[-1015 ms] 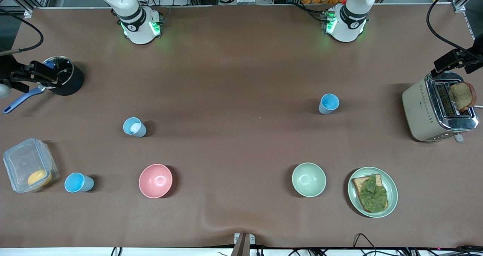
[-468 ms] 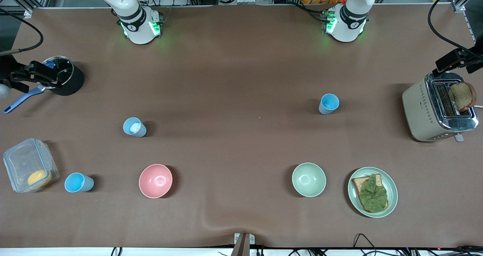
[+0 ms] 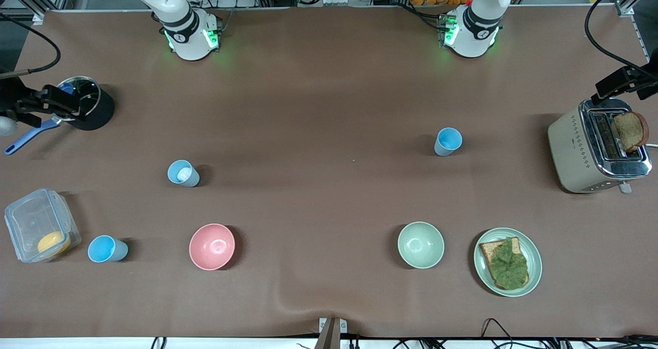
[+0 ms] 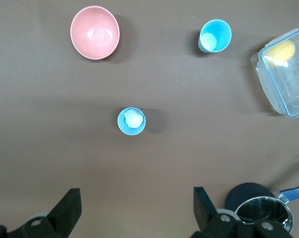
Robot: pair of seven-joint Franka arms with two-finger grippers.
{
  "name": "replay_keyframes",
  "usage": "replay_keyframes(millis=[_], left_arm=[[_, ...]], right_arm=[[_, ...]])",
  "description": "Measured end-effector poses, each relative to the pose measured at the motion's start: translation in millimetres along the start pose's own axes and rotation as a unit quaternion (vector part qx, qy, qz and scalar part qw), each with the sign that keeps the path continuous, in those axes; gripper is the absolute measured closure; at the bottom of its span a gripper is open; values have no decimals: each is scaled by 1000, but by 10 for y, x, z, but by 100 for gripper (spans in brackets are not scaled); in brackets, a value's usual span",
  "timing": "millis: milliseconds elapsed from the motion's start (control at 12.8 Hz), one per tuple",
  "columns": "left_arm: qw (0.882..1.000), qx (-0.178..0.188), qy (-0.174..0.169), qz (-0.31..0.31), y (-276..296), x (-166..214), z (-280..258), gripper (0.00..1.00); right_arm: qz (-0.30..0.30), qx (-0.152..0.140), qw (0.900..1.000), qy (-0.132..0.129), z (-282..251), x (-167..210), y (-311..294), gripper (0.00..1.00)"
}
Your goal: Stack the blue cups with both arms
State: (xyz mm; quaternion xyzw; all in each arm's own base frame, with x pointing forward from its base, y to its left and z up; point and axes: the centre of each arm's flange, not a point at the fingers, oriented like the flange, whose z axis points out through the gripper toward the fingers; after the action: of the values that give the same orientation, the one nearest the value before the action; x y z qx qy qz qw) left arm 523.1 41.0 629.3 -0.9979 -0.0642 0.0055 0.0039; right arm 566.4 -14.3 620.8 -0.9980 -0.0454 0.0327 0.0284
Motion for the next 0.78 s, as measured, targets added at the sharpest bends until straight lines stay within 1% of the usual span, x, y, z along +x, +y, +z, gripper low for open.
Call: replay_keyframes(millis=[234, 546, 780], left_arm=[[1000, 0, 0, 0, 3, 0, 0, 0], [1000, 0, 0, 0, 2, 0, 1, 0], [1000, 0, 0, 0, 1, 1, 4, 0]], right_arm=[[0, 1, 1000, -11, 129, 49, 1, 0], [-2, 4, 999, -43, 694, 196, -19, 0], [-7, 3, 999, -53, 916, 219, -114, 0]])
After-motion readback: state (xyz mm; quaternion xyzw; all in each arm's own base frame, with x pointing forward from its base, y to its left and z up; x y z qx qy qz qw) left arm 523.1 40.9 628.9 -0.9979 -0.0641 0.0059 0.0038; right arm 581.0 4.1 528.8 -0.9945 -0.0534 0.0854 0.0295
